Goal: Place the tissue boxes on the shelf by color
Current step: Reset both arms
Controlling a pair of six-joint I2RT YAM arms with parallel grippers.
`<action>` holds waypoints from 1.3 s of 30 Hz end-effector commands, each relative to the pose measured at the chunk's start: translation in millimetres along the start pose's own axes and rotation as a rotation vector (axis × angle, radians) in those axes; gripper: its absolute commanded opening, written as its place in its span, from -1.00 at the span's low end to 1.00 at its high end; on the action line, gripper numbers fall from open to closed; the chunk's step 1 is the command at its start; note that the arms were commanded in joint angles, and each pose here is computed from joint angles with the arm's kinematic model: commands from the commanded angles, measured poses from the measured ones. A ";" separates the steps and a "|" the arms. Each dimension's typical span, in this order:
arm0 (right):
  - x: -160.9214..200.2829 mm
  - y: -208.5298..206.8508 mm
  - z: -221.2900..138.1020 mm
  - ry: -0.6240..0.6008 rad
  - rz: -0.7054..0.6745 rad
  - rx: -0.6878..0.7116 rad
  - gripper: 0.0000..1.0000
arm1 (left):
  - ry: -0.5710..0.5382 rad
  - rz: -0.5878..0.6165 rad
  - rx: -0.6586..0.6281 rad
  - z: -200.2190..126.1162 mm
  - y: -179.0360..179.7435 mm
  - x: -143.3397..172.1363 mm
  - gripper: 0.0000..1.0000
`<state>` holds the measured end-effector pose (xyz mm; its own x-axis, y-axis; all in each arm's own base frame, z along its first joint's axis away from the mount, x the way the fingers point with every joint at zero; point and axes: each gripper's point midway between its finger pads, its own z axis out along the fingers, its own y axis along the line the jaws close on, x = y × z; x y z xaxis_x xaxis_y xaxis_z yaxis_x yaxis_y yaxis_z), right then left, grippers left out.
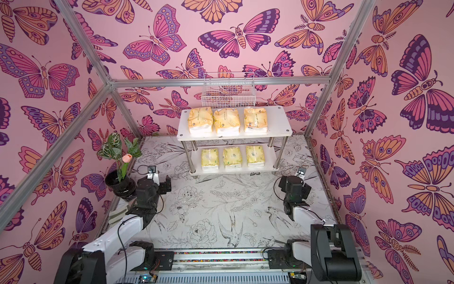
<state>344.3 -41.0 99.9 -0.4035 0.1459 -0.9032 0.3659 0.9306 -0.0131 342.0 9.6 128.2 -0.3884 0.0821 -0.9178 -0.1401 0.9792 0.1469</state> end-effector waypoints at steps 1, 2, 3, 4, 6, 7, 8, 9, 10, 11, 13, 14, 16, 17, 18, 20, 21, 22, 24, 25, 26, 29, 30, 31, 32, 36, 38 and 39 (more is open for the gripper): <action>-28.9 16.8 0.7 -0.114 -0.030 -0.060 0.97 | -0.039 -0.069 0.023 10.8 -5.2 3.9 1.00; -28.2 17.8 2.7 -0.105 -0.037 -0.060 0.97 | -0.050 -0.075 0.018 14.0 -5.0 2.5 1.00; -28.6 20.6 4.4 -0.097 -0.048 -0.068 0.97 | -0.052 -0.077 0.012 17.1 -4.3 1.7 1.00; -29.1 23.3 5.4 -0.097 -0.059 -0.079 0.97 | -0.063 -0.071 0.024 18.6 -5.5 -1.6 1.00; -28.9 24.8 5.5 -0.096 -0.064 -0.084 0.97 | -0.054 -0.054 0.030 25.9 -6.9 3.9 1.00; -29.3 26.6 4.0 -0.101 -0.068 -0.092 0.97 | -0.055 -0.056 0.041 28.2 -6.9 5.0 1.00; -29.6 27.9 3.0 -0.107 -0.072 -0.101 0.97 | -0.053 -0.059 0.046 30.2 -6.9 6.8 0.99; -29.4 28.4 2.7 -0.109 -0.075 -0.103 0.97 | -0.055 -0.061 0.042 32.9 -5.9 7.7 1.00; -28.5 29.6 3.0 -0.105 -0.080 -0.108 0.97 | -0.050 -0.062 0.040 35.6 -6.0 10.4 0.99; -28.9 31.2 4.1 -0.104 -0.089 -0.111 0.97 | -0.049 -0.060 0.042 37.6 -7.1 11.5 0.99; -30.9 34.2 8.2 -0.107 -0.117 -0.114 0.97 | -0.042 -0.053 0.051 42.2 -9.8 15.3 1.00; -31.4 37.3 9.2 -0.110 -0.133 -0.119 0.97 | -0.032 -0.049 0.051 44.2 -10.5 19.5 1.00; -25.0 41.8 13.6 -0.141 -0.152 -0.136 0.97 | -0.017 -0.044 0.058 47.6 -12.8 26.4 1.00; -23.2 42.2 15.5 -0.176 -0.143 -0.138 0.97 | -0.014 -0.037 0.062 49.2 -13.9 28.6 0.99; -26.9 42.1 17.0 -0.204 -0.131 -0.132 0.97 | -0.036 -0.040 0.061 53.6 -14.6 17.3 1.00; -21.0 36.0 16.4 -0.145 -0.116 -0.112 0.97 | -0.041 -0.040 0.067 53.4 -15.4 15.9 1.00; -20.7 32.0 16.2 -0.166 -0.101 -0.104 0.97 | -0.042 -0.036 0.080 52.8 -17.8 16.2 0.99; -14.8 32.2 16.3 -0.185 -0.096 -0.113 0.97 | -0.043 -0.034 0.084 53.3 -18.3 15.9 1.00; -18.1 37.8 14.7 -0.253 -0.108 -0.131 0.97 | -0.038 -0.038 0.123 55.7 -21.5 15.7 1.00; -15.1 35.9 17.5 -0.210 -0.109 -0.117 0.97 | -0.028 -0.050 0.136 57.0 -20.5 16.4 1.00; -10.5 34.0 23.7 -0.129 -0.111 -0.097 0.97 | -0.009 -0.070 0.140 59.8 -17.4 17.9 1.00; -13.8 28.1 36.5 -0.108 -0.040 -0.158 0.97 | -0.001 -0.115 0.169 61.1 -13.1 18.4 1.00; -12.7 28.2 36.5 -0.096 -0.043 -0.157 0.97 | -0.018 -0.065 0.246 58.0 -26.5 15.9 1.00; -11.7 27.8 36.6 -0.081 -0.046 -0.154 0.97 | -0.024 -0.061 0.273 54.1 -31.0 16.0 1.00; -12.2 27.9 36.8 -0.075 -0.047 -0.154 0.97 | -0.020 -0.044 0.299 52.4 -35.1 16.3 1.00; -12.5 27.7 36.1 -0.080 -0.045 -0.154 0.97 | 0.004 -0.107 0.173 62.4 -14.0 18.8 1.00; -13.2 28.0 35.7 -0.087 -0.045 -0.156 0.98 | -0.004 -0.092 0.186 62.0 -17.0 17.6 0.99; -13.0 27.8 35.4 -0.084 -0.046 -0.156 0.97 | -0.011 -0.084 0.188 60.7 -17.8 17.4 1.00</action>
<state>387.7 -31.4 91.6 -0.3473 0.0667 -0.9354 0.2222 0.9749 -0.0129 391.5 4.9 88.1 -0.3740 0.0005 -0.9274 0.0058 1.0000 -0.0018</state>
